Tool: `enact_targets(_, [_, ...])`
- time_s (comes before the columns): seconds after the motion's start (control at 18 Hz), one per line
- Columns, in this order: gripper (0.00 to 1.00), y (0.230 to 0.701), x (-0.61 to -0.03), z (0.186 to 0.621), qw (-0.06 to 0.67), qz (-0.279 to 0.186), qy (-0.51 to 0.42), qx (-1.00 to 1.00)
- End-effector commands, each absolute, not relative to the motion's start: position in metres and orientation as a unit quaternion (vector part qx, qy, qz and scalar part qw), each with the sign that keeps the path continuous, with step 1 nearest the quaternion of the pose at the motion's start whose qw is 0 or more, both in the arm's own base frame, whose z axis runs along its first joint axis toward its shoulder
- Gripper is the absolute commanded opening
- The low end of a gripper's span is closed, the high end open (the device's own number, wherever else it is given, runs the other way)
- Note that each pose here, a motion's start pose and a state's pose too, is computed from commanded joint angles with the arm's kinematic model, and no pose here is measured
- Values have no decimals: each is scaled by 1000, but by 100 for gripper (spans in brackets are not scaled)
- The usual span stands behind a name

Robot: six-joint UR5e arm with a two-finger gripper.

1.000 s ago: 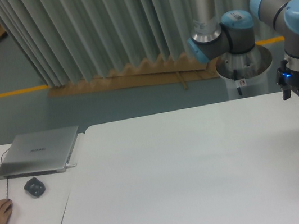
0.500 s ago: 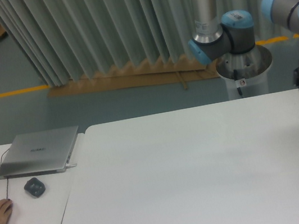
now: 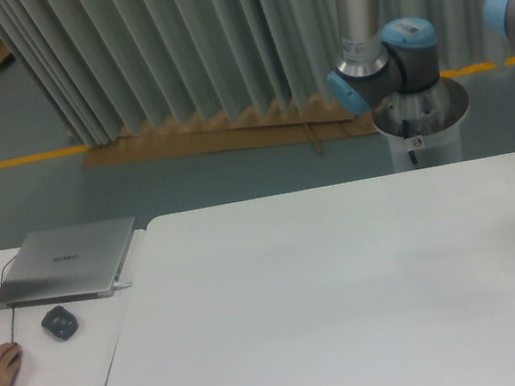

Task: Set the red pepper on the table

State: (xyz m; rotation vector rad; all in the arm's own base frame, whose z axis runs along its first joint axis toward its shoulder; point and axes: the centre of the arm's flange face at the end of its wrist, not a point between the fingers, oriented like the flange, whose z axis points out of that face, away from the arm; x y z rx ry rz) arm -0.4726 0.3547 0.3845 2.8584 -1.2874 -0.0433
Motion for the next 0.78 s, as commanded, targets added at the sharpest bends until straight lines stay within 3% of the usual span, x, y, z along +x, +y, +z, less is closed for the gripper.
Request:
enact_targets(0.11, [100, 340, -485, 379, 5, -9, -464, 886])
enact_targets(0.44, [100, 288, -514, 377, 7, -4, -508, 861])
enact_targets(0.78, [100, 266, -529, 374, 73, 20, -549, 833])
